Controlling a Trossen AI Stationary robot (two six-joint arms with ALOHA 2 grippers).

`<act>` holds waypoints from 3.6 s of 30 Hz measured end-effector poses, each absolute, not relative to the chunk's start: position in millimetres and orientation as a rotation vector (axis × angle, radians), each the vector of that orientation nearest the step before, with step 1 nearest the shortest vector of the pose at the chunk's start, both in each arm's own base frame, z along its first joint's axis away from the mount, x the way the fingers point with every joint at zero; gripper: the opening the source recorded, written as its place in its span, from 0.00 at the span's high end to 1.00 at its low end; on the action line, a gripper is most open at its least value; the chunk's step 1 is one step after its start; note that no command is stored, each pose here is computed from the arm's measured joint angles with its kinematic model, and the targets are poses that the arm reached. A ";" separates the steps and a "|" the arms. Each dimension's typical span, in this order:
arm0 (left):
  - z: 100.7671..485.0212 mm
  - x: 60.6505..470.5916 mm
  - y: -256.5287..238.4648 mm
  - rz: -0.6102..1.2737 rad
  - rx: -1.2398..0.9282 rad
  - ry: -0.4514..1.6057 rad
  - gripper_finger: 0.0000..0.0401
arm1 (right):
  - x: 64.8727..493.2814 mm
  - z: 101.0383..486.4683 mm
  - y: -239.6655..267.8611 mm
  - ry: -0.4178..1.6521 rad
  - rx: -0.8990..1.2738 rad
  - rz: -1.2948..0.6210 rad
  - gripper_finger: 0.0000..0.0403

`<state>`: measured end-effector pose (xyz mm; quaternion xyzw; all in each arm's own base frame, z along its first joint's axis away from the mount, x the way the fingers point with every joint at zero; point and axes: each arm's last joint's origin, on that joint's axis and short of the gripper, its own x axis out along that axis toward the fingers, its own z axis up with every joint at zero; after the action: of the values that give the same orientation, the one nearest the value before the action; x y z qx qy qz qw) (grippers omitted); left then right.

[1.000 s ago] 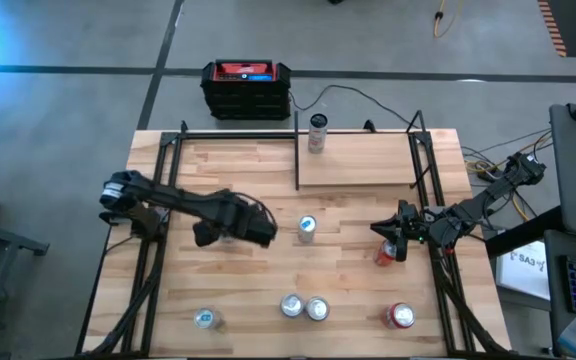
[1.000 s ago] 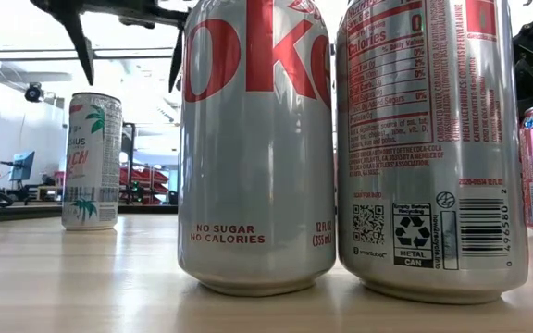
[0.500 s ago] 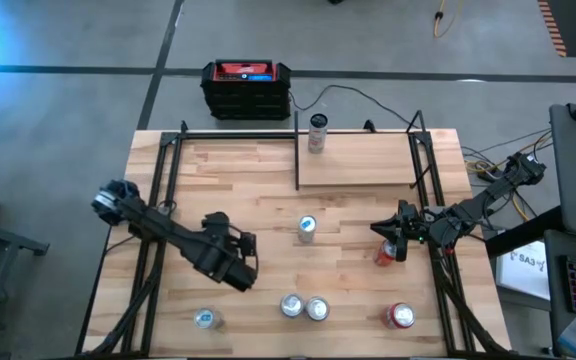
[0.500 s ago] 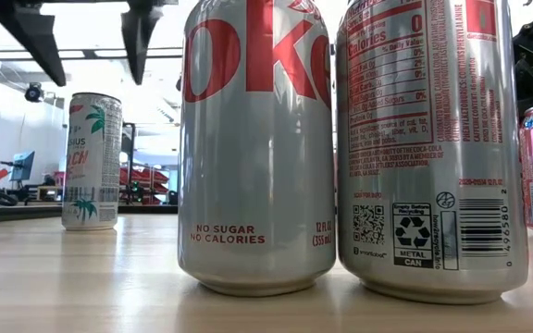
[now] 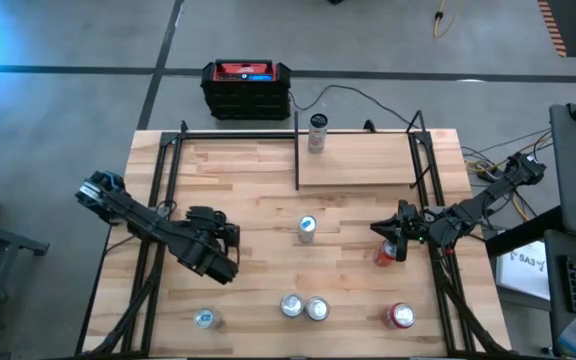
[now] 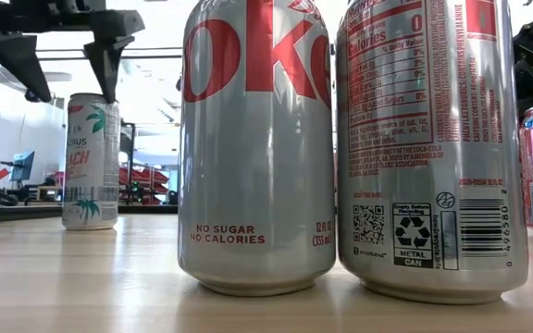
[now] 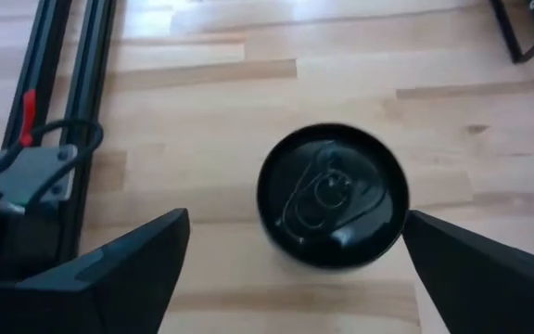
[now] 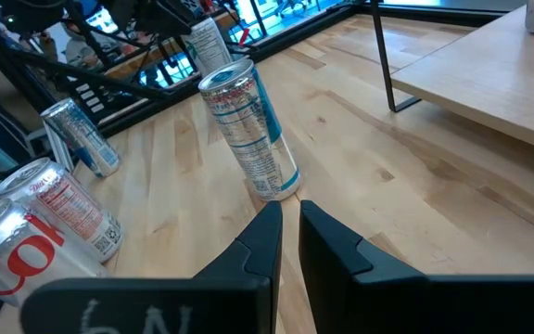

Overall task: Place canned beverage on shelf
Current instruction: Move the white pink soda to the center of the table

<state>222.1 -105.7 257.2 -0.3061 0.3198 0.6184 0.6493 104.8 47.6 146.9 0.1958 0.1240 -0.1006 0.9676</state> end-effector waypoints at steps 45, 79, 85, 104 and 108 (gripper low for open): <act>275.1 253.1 -74.3 1.419 -0.913 0.760 0.46 | 104.8 147.0 47.6 0.251 0.395 -0.204 0.93; 270.9 301.1 -98.3 1.490 -0.917 0.851 0.80 | 104.8 146.8 47.6 0.251 0.395 -0.204 0.93; 271.0 297.1 -109.7 1.490 -0.945 0.830 0.84 | 104.8 146.9 47.6 0.251 0.396 -0.204 0.93; 302.4 289.0 -116.2 1.403 -1.128 0.948 0.78 | 104.8 146.9 47.6 0.251 0.395 -0.204 0.93; 310.6 284.2 -113.4 1.378 -1.145 0.938 0.65 | 104.8 146.8 47.6 0.251 0.395 -0.204 0.93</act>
<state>284.2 -113.4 310.6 -0.4797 0.3930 0.5774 0.5311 104.8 47.6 146.8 0.1953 0.1243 -0.1008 0.9676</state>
